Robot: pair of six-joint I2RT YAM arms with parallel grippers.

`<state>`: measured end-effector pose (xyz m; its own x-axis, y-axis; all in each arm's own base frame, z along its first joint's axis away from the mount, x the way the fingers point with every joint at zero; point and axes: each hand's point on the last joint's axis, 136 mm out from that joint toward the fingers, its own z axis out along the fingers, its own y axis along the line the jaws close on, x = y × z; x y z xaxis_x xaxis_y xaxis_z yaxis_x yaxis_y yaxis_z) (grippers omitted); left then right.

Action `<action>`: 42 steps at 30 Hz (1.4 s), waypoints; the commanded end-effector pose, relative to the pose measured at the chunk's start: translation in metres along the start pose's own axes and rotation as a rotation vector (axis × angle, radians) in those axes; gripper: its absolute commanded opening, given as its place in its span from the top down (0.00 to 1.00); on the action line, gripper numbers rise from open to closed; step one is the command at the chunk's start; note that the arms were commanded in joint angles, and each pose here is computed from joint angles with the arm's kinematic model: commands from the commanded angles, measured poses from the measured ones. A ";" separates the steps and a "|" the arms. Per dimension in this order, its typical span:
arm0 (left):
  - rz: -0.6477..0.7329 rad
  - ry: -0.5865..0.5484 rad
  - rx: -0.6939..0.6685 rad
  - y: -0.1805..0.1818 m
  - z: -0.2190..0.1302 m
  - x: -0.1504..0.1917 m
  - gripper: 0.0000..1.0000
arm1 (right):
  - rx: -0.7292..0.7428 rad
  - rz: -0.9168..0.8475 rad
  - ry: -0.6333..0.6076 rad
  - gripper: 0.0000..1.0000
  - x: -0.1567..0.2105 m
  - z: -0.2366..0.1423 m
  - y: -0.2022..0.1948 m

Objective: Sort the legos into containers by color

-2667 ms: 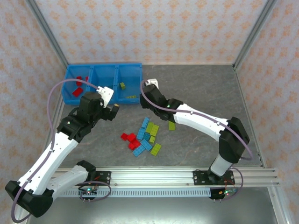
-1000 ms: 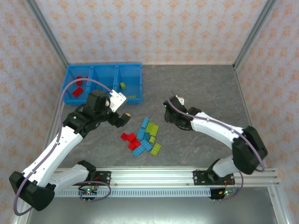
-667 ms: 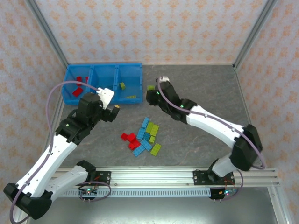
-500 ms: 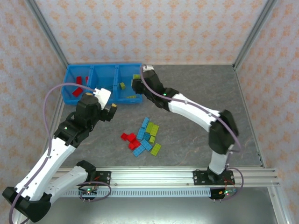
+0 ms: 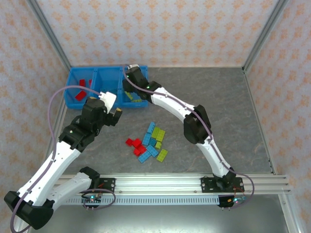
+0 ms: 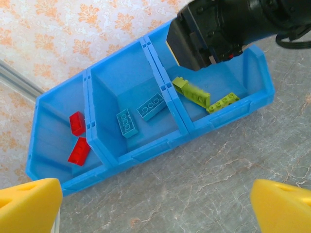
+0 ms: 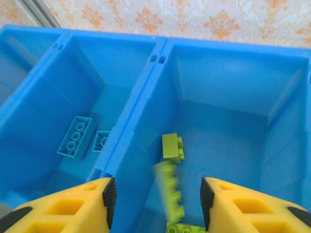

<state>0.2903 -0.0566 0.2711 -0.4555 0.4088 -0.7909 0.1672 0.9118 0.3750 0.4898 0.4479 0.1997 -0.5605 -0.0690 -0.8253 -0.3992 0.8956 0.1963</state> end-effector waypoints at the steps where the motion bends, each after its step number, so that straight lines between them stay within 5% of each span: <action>1: 0.010 -0.007 -0.065 0.011 0.001 -0.001 0.00 | -0.001 -0.022 -0.034 0.50 -0.039 -0.049 -0.001; 5: 0.017 0.000 -0.114 0.019 0.001 0.002 0.00 | -0.069 -0.028 -0.028 0.49 -0.048 -0.106 0.002; 11: -0.059 -0.023 -0.221 0.036 0.002 -0.001 0.00 | -0.212 -0.037 -0.014 0.36 -0.011 -0.211 -0.010; 14: -0.250 -0.013 -0.299 0.051 0.003 -0.007 0.00 | -0.227 -0.010 -0.038 0.26 0.022 -0.256 -0.032; 19: -0.648 0.219 -0.264 0.029 0.006 0.038 0.07 | -0.220 0.035 -0.036 0.09 0.067 -0.306 -0.062; 23: -0.996 0.409 -0.164 -0.025 0.016 0.097 0.20 | -0.219 0.050 0.026 0.00 0.098 -0.316 -0.072; 28: -1.329 0.592 0.131 -0.123 0.041 0.133 0.20 | -0.194 0.058 0.074 0.01 0.118 -0.300 -0.077; 42: -1.190 0.772 0.084 -0.171 0.066 0.158 0.22 | -0.141 0.064 0.126 0.01 0.122 -0.282 -0.080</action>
<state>0.2399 -0.1356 0.0457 -0.7216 -0.6742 -0.1570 -0.6001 0.7223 -0.3436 0.2451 0.2517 0.2156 -0.6882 -0.1260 -0.7145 -0.4817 0.8158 0.3201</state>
